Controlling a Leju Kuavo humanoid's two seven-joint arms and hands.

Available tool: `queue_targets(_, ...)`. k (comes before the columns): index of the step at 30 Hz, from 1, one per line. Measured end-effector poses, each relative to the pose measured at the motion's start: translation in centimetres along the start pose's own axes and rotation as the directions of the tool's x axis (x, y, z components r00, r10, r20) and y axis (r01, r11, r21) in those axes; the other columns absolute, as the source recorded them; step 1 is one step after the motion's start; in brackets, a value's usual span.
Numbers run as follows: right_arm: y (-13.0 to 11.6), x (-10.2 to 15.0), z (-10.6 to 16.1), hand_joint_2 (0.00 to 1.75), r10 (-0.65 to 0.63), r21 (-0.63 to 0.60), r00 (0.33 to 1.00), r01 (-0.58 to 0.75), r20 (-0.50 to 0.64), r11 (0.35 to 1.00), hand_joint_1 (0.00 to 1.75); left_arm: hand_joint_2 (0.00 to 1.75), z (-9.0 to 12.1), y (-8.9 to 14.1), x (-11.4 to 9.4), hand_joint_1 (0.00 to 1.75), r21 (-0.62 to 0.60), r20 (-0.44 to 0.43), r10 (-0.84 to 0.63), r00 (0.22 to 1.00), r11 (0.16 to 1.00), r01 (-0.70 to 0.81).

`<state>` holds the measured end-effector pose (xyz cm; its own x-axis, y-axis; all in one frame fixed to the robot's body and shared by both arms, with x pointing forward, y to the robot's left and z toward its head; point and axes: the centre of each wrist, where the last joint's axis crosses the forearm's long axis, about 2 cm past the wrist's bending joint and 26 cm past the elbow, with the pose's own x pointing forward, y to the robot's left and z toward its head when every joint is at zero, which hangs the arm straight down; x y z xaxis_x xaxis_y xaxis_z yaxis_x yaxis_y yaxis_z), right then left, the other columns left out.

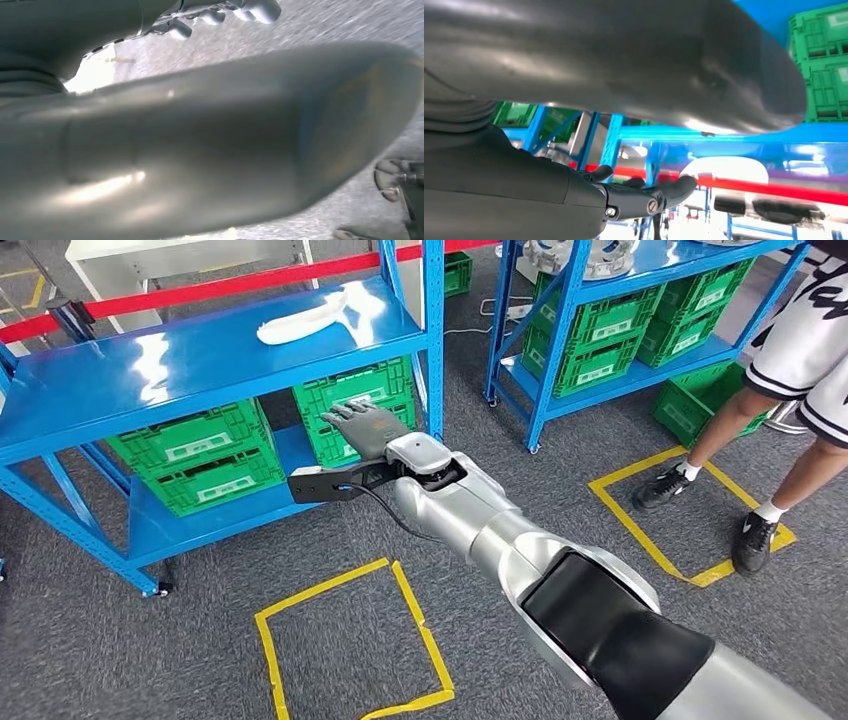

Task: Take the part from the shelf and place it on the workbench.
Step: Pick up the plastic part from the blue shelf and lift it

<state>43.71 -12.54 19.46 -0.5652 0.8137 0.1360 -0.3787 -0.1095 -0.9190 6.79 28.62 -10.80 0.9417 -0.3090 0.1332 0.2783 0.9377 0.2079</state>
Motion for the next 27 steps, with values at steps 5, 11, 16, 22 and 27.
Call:
queue_targets(5,-1.1,0.4,-0.2,0.00,0.016,-0.017,1.000,-0.016,0.009,1.000,0.00,0.00,0.0,0.3,0.5,0.00,0.008,0.011,0.003,1.000,1.000,-0.003)
queue_targets(11,1.2,0.4,-0.1,0.00,-0.002,0.047,1.000,0.001,0.011,0.999,0.00,0.00,0.0,0.3,0.0,0.00,0.007,0.005,0.008,1.000,1.000,-0.008)
queue_targets(16,2.8,-0.1,0.2,0.00,0.000,0.086,1.000,0.001,-0.004,0.996,0.00,0.00,0.0,0.0,-0.3,0.00,0.000,-0.001,0.008,1.000,1.000,-0.008)
queue_targets(22,1.0,-0.4,0.1,0.00,0.013,0.045,1.000,-0.012,-0.021,0.999,0.00,0.00,0.0,0.5,0.8,0.00,0.013,0.024,0.014,1.000,1.000,-0.015)
queue_targets(27,1.6,-0.4,0.1,0.00,0.020,0.060,0.999,-0.018,-0.034,0.998,0.00,0.00,0.0,0.0,0.0,0.00,0.004,0.007,0.010,1.000,1.000,-0.010)
